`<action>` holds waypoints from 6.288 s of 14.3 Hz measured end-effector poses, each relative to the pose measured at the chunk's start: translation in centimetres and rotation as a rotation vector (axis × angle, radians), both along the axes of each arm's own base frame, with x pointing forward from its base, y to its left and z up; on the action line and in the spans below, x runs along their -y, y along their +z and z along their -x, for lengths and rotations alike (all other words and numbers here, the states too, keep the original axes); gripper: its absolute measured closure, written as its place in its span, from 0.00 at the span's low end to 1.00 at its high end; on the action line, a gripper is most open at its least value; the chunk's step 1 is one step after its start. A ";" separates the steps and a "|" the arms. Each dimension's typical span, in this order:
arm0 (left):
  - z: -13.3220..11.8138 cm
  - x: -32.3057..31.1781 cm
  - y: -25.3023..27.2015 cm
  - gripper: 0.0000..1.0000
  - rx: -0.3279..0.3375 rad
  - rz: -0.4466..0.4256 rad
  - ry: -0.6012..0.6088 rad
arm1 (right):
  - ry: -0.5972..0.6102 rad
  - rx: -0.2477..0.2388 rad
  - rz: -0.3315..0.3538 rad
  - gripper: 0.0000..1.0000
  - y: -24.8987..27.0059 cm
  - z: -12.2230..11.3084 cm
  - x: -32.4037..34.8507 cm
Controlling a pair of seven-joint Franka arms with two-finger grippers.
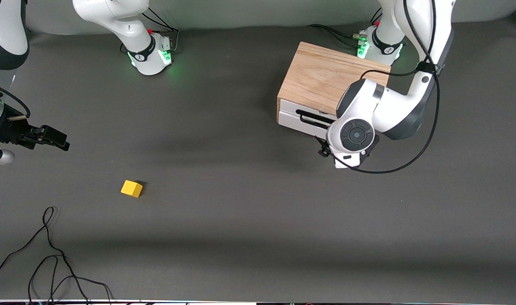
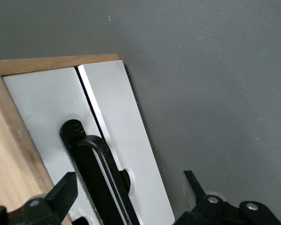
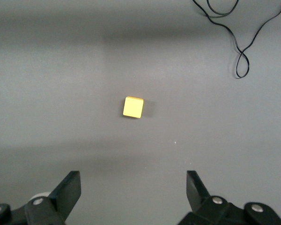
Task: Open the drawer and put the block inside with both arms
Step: 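Move the left gripper down to the black drawer handle, then hook the drawer handle with the left gripper and pull it open, then withdraw the left gripper while the right gripper reaches the yellow cube, then lower the right gripper around the yellow cube and close it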
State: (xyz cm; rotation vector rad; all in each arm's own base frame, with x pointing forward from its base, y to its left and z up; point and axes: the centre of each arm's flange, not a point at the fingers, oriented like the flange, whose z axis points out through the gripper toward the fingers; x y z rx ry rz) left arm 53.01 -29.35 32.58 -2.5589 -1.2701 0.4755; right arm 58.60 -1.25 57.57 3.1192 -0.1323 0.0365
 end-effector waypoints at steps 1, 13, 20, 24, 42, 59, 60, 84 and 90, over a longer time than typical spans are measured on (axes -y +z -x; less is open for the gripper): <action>0.3 -0.2 -0.5 0.00 -0.009 -0.006 0.001 | 0.000 0.000 0.001 0.00 -0.2 -0.2 0.0; 1.2 1.0 -4.6 0.00 -0.008 -0.050 0.087 | -0.008 0.002 0.003 0.00 -0.6 -0.4 0.4; 1.8 1.7 -4.7 0.47 -0.018 -0.072 0.100 | -0.021 0.010 0.003 0.00 -0.2 -0.3 1.2; 1.8 1.6 -3.5 0.86 -0.002 -0.086 0.097 | -0.021 0.010 0.003 0.00 -0.2 -0.3 1.2; -3.4 2.8 -2.0 0.87 0.059 -0.029 0.120 | -0.073 -0.028 -0.070 0.00 -0.8 0.1 2.9; -6.4 -2.5 12.7 0.00 0.216 -0.004 -0.186 | 0.016 -0.024 -0.039 0.00 -7.3 -3.6 1.5; -5.6 -4.2 15.5 0.00 0.197 0.009 -0.254 | 0.022 -0.029 -0.034 0.00 -8.9 -4.2 1.0; -3.4 -23.1 29.3 0.00 0.234 0.251 -0.875 | 0.048 -0.004 -0.023 0.00 -36.4 -2.7 -0.9; -3.2 -22.1 29.7 0.00 0.231 0.231 -0.899 | 0.052 -0.013 -0.026 0.00 -36.0 -3.0 -1.0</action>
